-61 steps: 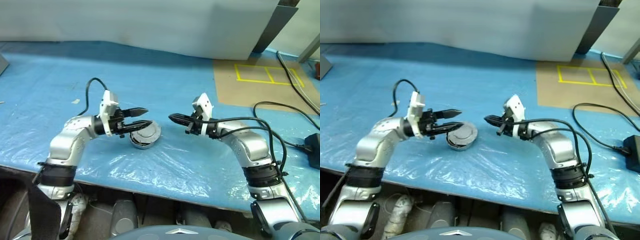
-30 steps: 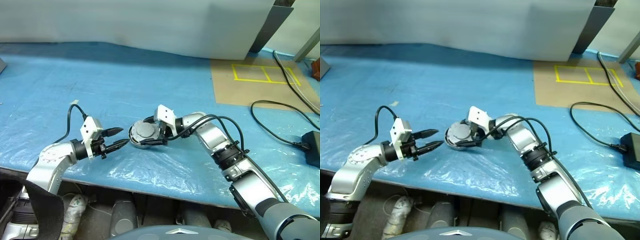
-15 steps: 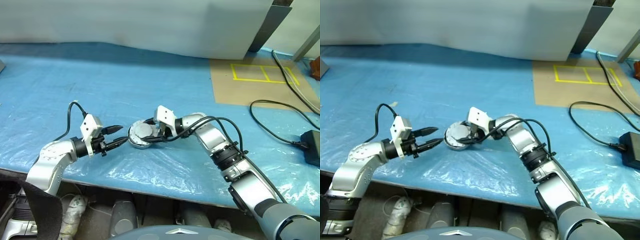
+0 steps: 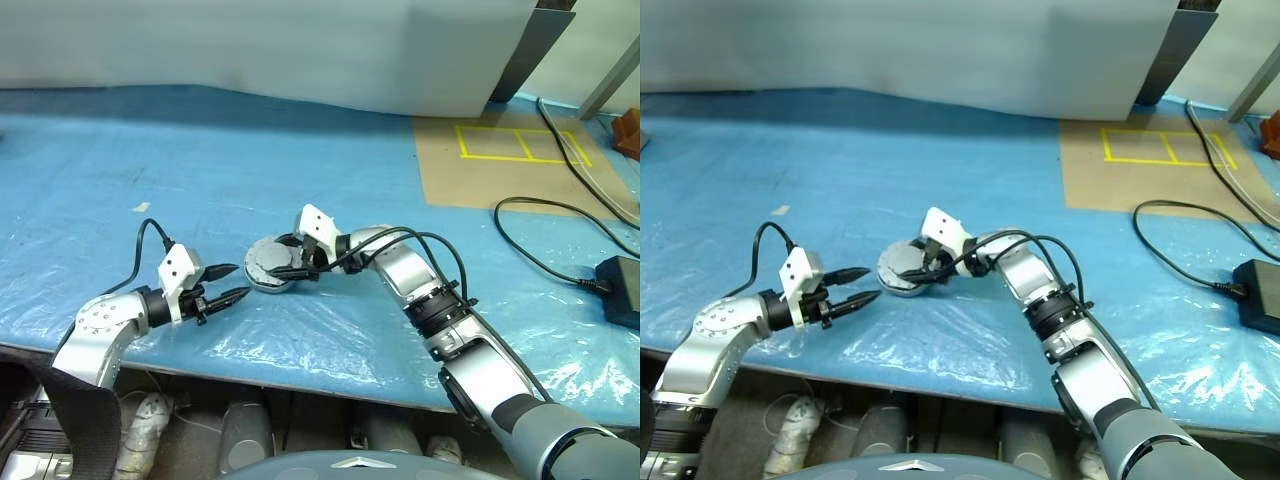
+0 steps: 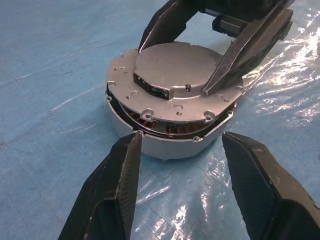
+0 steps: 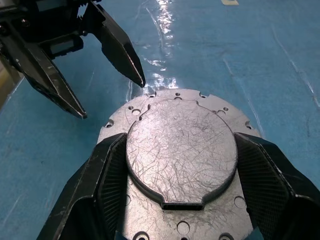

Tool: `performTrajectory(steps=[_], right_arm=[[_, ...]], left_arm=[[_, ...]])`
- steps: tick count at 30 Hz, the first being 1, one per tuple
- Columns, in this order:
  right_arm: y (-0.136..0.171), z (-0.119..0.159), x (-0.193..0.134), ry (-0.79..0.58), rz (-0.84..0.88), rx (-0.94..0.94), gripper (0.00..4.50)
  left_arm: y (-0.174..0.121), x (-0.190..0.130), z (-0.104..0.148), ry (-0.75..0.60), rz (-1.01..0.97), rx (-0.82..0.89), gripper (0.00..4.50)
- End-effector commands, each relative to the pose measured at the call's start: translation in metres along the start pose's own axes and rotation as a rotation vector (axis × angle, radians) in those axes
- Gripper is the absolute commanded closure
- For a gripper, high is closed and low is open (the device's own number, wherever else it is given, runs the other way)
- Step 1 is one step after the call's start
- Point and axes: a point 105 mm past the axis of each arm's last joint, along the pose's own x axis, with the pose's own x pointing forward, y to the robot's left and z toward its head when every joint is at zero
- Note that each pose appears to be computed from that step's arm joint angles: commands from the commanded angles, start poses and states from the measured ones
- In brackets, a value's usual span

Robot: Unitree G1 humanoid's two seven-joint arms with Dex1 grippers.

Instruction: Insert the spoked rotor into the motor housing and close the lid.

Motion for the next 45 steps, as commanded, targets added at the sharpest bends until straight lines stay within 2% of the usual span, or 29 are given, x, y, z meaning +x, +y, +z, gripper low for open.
performTrajectory(steps=[1, 7, 10, 18, 21, 25, 30, 34, 45], right_arm=[[0.002, -0.001, 0.007, 0.006, -0.011, -0.022, 1.54], [-0.003, -0.014, 0.012, 0.043, -0.074, -0.006, 1.54], [-0.002, -0.019, 0.015, 0.036, -0.083, 0.075, 1.54], [-0.011, -0.017, 0.026, 0.054, -0.154, 0.085, 1.54], [-0.016, -0.007, 0.027, 0.035, -0.179, 0.116, 1.54], [-0.009, 0.015, 0.022, -0.047, -0.101, 0.153, 1.54], [0.003, 0.020, 0.015, -0.054, -0.004, 0.158, 1.54], [-0.001, 0.014, 0.010, -0.026, -0.012, 0.161, 1.54], [-0.002, 0.025, 0.016, -0.058, -0.016, 0.189, 1.54]], left_arm=[[0.002, 0.000, 0.009, -0.031, 0.002, 0.023, 1.80], [0.003, 0.002, 0.011, -0.035, -0.002, 0.022, 1.80], [0.004, 0.004, 0.011, -0.035, -0.001, 0.020, 1.80], [0.005, 0.003, 0.007, -0.030, -0.001, 0.018, 1.80], [0.006, 0.003, 0.007, -0.030, 0.002, 0.019, 1.80], [0.006, 0.002, 0.006, -0.027, 0.005, 0.020, 1.80], [0.007, 0.004, 0.007, -0.027, 0.004, 0.024, 1.80], [0.009, 0.007, 0.008, -0.031, 0.004, 0.029, 1.80], [0.014, 0.013, 0.007, -0.029, 0.007, 0.038, 1.80]])
